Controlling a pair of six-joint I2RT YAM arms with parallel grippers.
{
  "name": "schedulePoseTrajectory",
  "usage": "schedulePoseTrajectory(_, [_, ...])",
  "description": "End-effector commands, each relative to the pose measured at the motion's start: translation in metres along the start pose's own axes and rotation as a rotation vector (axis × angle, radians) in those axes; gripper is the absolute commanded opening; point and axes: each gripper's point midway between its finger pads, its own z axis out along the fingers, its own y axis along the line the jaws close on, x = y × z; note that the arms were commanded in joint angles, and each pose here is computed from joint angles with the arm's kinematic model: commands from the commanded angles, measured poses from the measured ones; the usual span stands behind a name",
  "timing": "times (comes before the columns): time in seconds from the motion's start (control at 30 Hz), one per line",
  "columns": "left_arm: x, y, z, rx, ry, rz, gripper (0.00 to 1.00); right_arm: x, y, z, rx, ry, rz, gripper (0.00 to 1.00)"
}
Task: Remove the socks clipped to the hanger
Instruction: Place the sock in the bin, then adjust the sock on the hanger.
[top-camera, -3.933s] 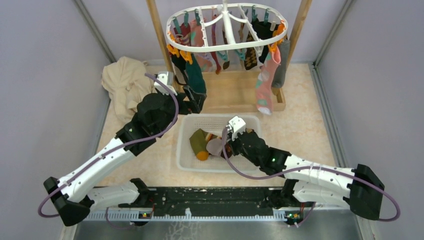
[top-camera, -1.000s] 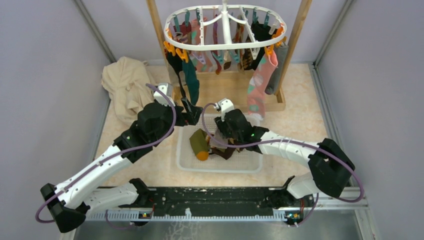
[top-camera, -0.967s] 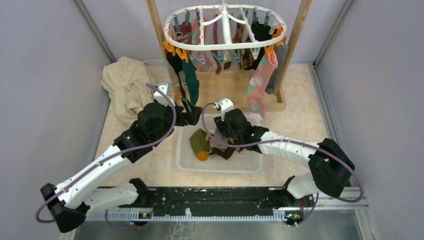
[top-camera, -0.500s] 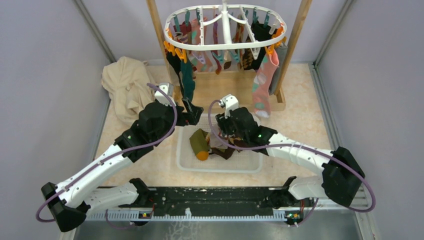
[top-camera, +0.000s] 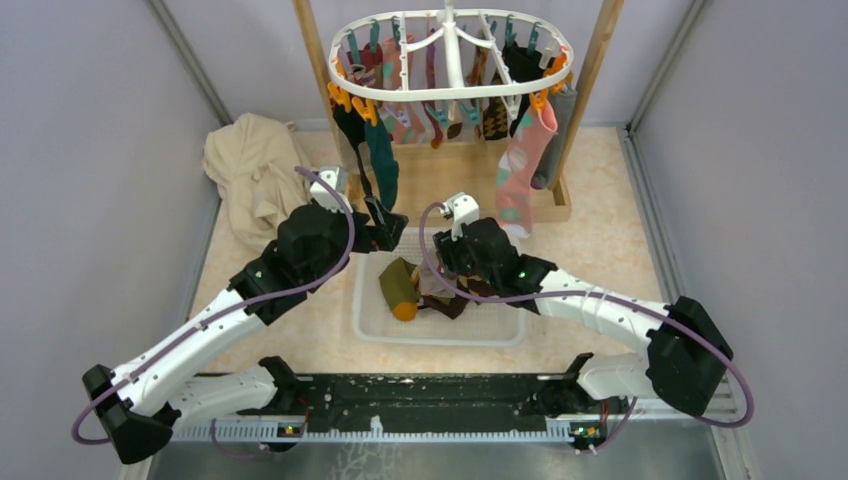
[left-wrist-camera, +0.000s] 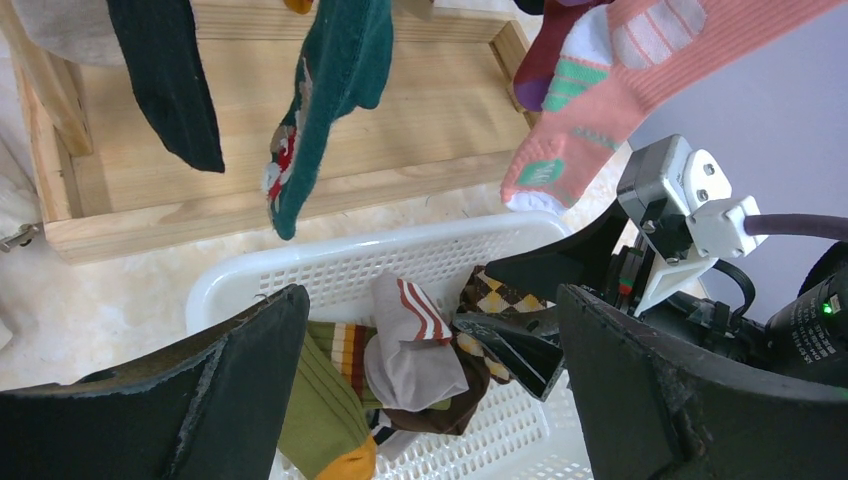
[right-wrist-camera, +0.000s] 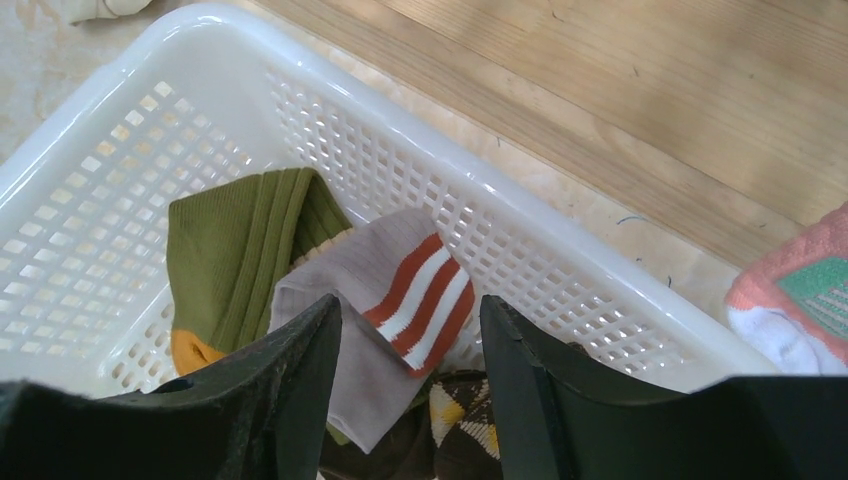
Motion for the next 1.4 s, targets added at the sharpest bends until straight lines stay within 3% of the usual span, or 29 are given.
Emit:
schedulePoseTrajectory(0.0, [-0.007, -0.006, -0.004, 0.029, -0.02, -0.017, 0.99, -0.016, 0.001, -0.005, -0.009, -0.06, 0.035, 0.54])
schedulePoseTrajectory(1.0, [-0.006, -0.005, -0.004, 0.028, -0.022, -0.015, 0.99, -0.007, -0.001, -0.004, 0.002, -0.043, 0.042, 0.54])
schedulePoseTrajectory(1.37, [0.002, 0.01, -0.007, -0.021, -0.026, -0.008, 0.99, -0.026, 0.002, 0.0, -0.005, -0.075, 0.035, 0.54])
